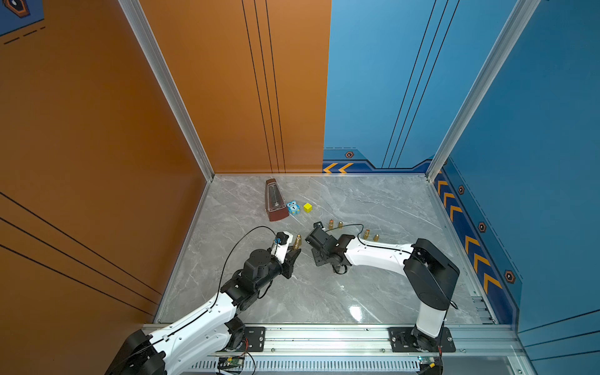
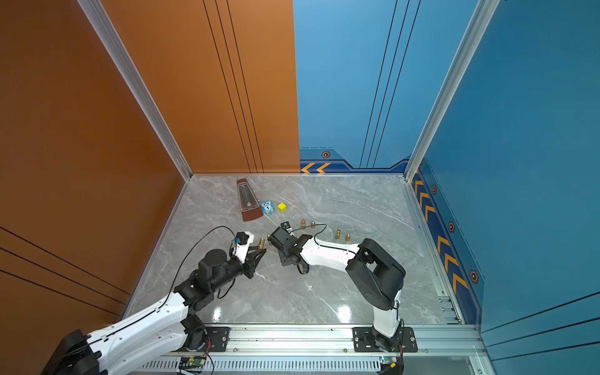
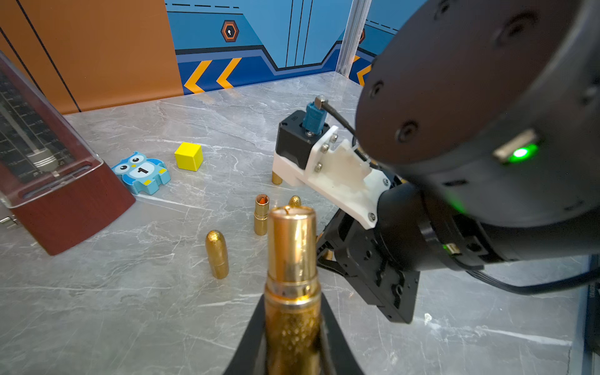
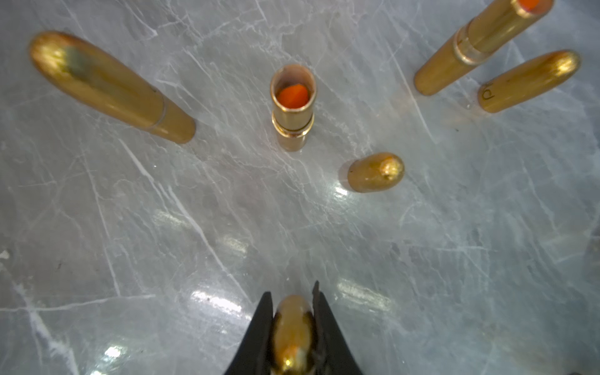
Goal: Open the lipstick cap
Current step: Place the cover at the center of the board.
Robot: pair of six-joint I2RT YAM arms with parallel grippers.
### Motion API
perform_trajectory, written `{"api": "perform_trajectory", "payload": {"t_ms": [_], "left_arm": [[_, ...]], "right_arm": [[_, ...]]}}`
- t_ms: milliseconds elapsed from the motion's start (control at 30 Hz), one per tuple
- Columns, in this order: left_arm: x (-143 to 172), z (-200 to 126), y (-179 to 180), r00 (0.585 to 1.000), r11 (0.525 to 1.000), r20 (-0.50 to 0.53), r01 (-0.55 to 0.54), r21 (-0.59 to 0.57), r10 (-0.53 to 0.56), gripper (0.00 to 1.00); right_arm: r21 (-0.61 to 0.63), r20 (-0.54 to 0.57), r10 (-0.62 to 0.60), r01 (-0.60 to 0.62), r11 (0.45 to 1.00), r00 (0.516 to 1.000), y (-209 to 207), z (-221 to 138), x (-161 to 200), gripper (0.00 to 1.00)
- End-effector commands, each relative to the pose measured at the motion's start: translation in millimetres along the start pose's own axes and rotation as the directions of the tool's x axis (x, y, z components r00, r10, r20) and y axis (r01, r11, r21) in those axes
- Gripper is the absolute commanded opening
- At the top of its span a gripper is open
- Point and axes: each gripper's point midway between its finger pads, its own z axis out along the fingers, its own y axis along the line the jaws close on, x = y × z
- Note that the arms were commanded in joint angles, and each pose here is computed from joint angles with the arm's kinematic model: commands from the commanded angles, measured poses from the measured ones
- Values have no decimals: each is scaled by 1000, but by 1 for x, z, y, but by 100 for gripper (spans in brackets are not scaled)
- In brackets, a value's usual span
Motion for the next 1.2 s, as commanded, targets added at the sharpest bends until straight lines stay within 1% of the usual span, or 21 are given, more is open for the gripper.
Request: {"api": "perform_trajectory", "payload": {"t_ms": [0, 200, 433, 1167], "left_arm": [[7, -2, 7, 1000, 1000, -9, 13, -26, -13, 0], [5, -3, 11, 1000, 999, -1, 19, -44, -19, 0], [5, -3, 14, 1000, 998, -1, 28, -49, -28, 0], [1, -2, 15, 999, 998, 7, 37, -52, -37, 0]], "right_arm": [[22, 19, -4, 3, 1000, 1000, -4, 6, -11, 17], [29, -2, -4, 4, 1000, 1000, -9, 18, -13, 17], [30, -5, -10, 10, 999, 1000, -10, 23, -18, 17], [22, -66, -8, 10, 1000, 998, -23, 38, -8, 18]]}}
